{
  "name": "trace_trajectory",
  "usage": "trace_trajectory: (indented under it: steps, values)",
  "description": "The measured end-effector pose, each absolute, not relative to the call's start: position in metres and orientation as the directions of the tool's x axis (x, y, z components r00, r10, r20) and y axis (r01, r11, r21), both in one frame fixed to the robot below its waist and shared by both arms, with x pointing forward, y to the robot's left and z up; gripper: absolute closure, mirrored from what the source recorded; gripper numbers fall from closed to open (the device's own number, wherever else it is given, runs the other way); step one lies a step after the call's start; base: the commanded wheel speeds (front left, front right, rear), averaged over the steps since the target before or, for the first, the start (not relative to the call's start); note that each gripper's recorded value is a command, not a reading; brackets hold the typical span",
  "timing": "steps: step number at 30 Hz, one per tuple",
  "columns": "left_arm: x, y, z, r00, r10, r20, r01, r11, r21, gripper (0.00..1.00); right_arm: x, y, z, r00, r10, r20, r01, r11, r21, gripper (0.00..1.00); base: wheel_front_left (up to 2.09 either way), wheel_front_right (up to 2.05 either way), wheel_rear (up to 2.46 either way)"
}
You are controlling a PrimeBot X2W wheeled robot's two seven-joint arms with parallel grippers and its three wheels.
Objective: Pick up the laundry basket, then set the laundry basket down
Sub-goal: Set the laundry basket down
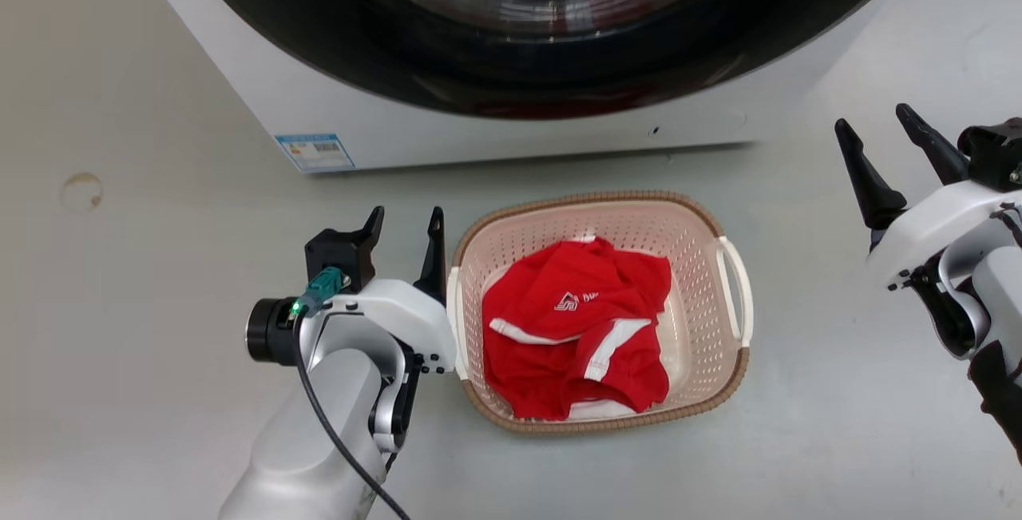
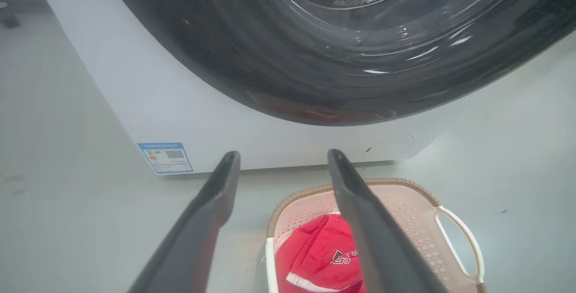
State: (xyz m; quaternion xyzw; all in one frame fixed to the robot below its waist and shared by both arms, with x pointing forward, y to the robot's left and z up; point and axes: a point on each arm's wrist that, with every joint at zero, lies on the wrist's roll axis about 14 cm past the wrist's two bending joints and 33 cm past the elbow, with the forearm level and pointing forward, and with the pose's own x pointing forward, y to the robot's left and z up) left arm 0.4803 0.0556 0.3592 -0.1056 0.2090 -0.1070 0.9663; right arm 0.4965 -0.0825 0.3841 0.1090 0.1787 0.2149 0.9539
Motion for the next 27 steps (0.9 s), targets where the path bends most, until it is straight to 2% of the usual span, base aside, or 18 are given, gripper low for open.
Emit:
trace_trajectory:
  steps: [10,27]
  values:
    - [0.447,0.088,0.423,0.951,-0.200,-0.234,0.148,0.964,-0.220,0.00,0.465,-0.113,0.465,0.918,0.378,-0.121,-0.355,0.919,0.174,0.00,0.00,0.00,0.00]
    - [0.383,0.135,0.464,0.988,-0.124,-0.093,0.102,0.973,-0.207,0.00,0.385,-0.152,0.516,0.959,0.278,0.061,-0.282,0.956,0.080,0.00,0.00,0.00,0.00]
